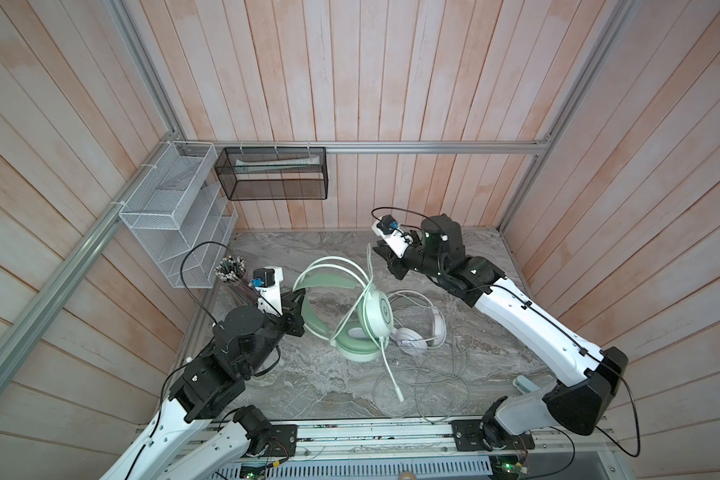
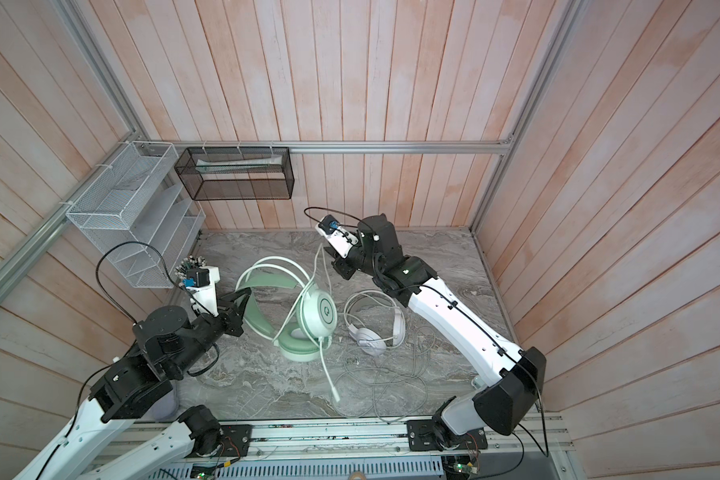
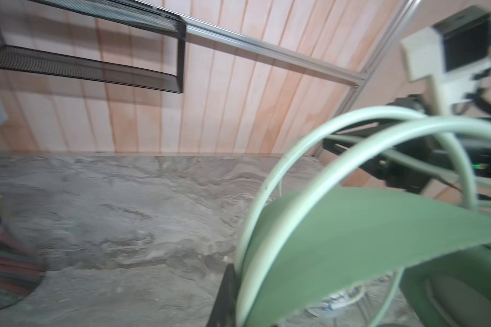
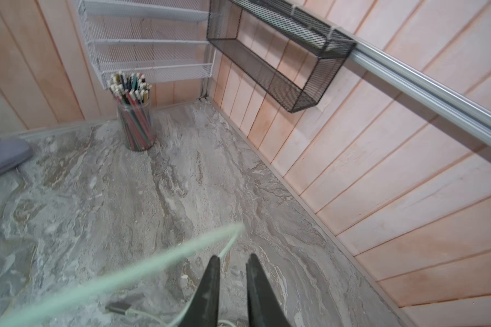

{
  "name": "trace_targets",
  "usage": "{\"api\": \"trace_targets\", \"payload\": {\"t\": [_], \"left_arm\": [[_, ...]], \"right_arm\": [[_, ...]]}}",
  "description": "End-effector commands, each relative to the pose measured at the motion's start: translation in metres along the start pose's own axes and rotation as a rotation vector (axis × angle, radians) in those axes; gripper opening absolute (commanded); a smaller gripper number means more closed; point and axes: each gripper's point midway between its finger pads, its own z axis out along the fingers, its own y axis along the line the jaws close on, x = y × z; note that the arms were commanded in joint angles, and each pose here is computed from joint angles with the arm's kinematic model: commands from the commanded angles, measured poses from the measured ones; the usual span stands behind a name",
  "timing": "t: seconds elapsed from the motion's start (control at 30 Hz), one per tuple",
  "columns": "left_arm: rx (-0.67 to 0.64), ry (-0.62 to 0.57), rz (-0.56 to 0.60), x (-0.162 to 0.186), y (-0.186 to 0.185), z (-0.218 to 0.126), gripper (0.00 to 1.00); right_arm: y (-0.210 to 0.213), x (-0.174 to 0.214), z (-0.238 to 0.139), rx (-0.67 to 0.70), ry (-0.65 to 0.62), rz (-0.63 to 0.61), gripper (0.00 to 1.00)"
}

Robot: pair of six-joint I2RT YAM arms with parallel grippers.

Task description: Wrap the headphones

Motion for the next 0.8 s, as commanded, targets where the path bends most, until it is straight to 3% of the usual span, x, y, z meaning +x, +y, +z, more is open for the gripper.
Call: {"api": "trace_targets", "payload": {"t": [0.0, 0.33, 0.5, 0.63, 0.77], "left_arm": [[0.192, -0.031, -0.164, -0.032, -0.038, -0.021, 0.00], [0.224, -0.008, -0.269, -0.050, -0.050, -0.025, 0.00], [0.143, -0.004, -0.290, -0.063, -0.042, -0.025, 0.00], [0.110, 0.009, -0.304, -0.075, -0.042, -0.025, 0.00], [0.112, 0.011, -0.307, -0.085, -0.046, -0.023, 0.00]], "right_arm": [[-0.010, -0.022, -0.018, -0.033, -0.132, 0.057, 0.26], [0.039, 0.012, -0.020, -0.302, -0.183, 0.178, 0.41], [0.043, 0.017, -0.055, -0.243, -0.288, 0.239, 0.49], [0.066, 0.022, -0.085, -0.332, -0.375, 0.303, 0.56], [0.090, 0.040, -0.092, -0.425, -0.406, 0.393, 0.61]]}}
